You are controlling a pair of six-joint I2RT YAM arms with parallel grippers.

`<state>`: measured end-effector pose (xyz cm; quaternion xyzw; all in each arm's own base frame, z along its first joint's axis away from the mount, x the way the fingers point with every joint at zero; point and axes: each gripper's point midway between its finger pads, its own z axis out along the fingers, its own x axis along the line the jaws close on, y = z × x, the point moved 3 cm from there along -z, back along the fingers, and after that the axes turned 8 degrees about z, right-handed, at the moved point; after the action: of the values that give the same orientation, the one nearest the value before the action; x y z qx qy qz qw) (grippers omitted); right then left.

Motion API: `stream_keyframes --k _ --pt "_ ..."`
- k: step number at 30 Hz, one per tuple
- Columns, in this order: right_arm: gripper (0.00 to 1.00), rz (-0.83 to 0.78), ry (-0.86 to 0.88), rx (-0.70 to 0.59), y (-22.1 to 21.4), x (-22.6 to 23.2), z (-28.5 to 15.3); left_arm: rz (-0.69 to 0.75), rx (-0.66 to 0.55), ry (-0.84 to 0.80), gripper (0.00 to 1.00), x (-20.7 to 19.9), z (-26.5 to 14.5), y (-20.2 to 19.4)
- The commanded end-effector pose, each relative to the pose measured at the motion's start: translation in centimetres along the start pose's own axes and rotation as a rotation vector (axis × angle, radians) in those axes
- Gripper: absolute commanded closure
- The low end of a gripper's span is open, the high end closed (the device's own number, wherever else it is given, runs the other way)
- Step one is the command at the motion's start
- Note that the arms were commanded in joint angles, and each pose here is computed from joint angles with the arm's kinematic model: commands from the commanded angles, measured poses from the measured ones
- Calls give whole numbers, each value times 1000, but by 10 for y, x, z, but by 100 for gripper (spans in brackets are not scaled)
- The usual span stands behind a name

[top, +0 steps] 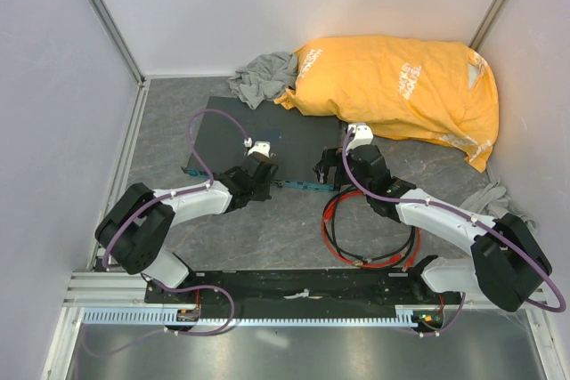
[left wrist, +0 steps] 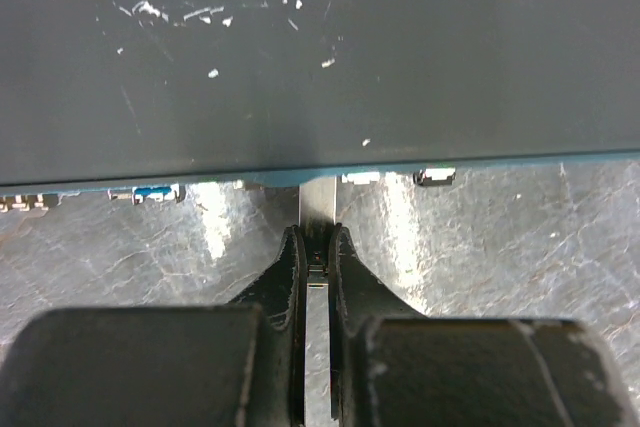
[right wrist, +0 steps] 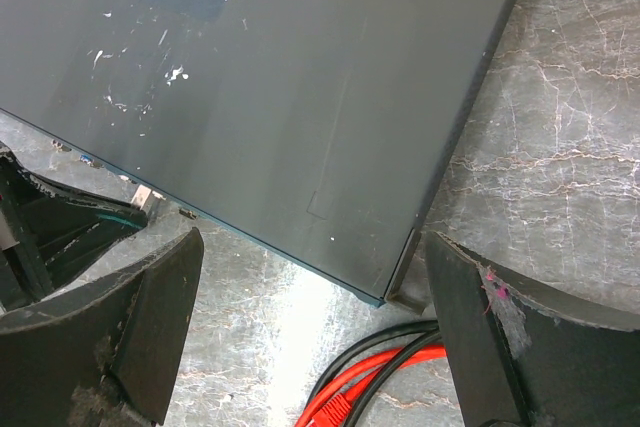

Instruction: Insert the plug into the switch port

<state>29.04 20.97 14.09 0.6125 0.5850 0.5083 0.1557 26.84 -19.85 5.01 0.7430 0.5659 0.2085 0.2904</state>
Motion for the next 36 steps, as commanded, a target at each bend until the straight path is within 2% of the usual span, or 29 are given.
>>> stream_keyframes --k 1,10,12,21,22,25,26,29,32,36 --pt "2 -3 21 -39 8 5 -2 -72 -79 -3 99 -5 4 22" --pt "2 -1 29 -36 7 6 -1 -63 -120 4 98 -7 3 40" --pt "2 1 28 -36 6 6 -1 -69 -161 10 98 -8 6 51" --pt "2 3 41 -33 6 8 -2 -55 -164 52 96 -6 14 59" --pt "2 5 42 -35 6 8 -2 -54 -164 51 94 -6 13 60" --pt "2 2 44 -35 7 8 -2 -62 -171 44 81 -7 7 65" --pt "2 3 45 -32 6 8 -2 -57 -142 54 72 -5 6 58" --pt "2 5 49 -35 7 9 -3 -63 -129 58 56 -2 -3 56" --pt "2 3 52 -33 7 10 -3 -64 -127 56 46 0 -12 56" --pt "2 4 53 -35 7 10 -3 -77 -83 50 46 2 -24 45"
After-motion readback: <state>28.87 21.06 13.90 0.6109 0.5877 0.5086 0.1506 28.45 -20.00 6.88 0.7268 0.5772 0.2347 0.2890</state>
